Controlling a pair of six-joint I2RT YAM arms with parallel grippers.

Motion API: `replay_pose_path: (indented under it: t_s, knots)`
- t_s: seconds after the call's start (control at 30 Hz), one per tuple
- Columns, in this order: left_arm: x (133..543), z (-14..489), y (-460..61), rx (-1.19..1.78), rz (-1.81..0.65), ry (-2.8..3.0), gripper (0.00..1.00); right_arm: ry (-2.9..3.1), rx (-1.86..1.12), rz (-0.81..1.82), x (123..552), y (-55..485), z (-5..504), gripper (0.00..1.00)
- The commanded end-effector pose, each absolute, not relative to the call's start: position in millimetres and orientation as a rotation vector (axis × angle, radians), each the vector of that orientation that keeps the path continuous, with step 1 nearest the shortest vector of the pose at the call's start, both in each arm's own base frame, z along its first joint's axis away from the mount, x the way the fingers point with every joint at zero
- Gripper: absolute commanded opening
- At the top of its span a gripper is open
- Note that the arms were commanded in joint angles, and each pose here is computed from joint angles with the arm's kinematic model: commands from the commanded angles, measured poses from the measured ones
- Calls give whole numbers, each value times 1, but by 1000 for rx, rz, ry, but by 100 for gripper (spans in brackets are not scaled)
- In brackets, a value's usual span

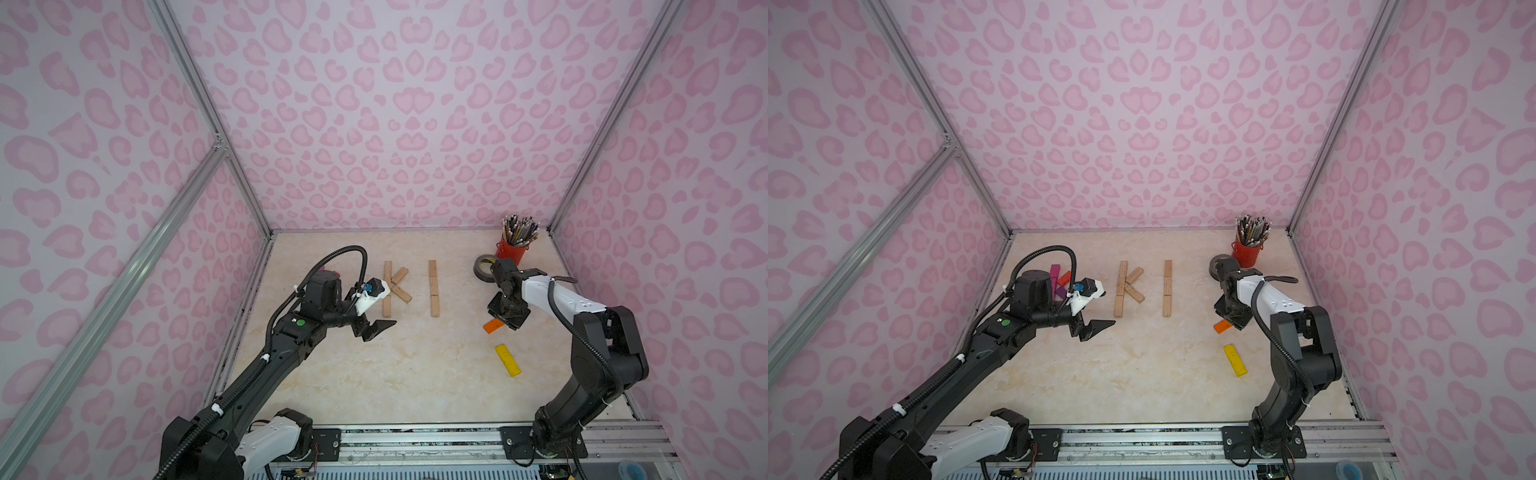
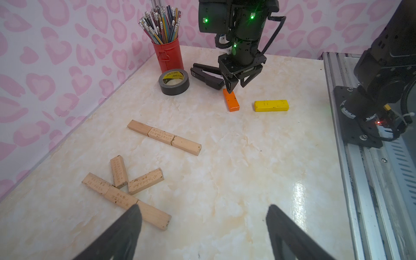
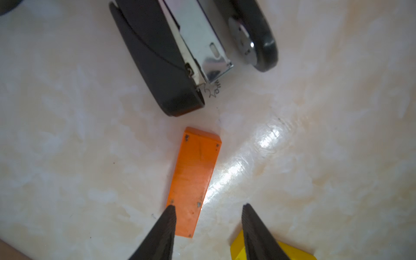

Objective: Assemble the letter k with building blocks
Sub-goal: Pick up the building block from the center of the board.

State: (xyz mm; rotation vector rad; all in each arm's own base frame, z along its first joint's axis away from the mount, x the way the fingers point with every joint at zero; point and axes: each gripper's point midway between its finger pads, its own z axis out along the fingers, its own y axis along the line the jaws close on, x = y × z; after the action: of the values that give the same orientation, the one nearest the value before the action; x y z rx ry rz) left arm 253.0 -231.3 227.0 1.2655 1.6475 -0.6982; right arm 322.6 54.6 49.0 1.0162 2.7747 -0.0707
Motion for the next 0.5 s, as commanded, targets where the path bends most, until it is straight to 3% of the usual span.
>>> replay_pose_path:
  t_s: [0.0, 0.47]
  knots:
    - [254, 231, -233, 1273, -697, 1619, 89, 2792, 1035, -55, 323, 56, 41, 50]
    - [255, 227, -233, 1275, -698, 1634, 89, 2842, 1011, -11, 326, 64, 22, 48]
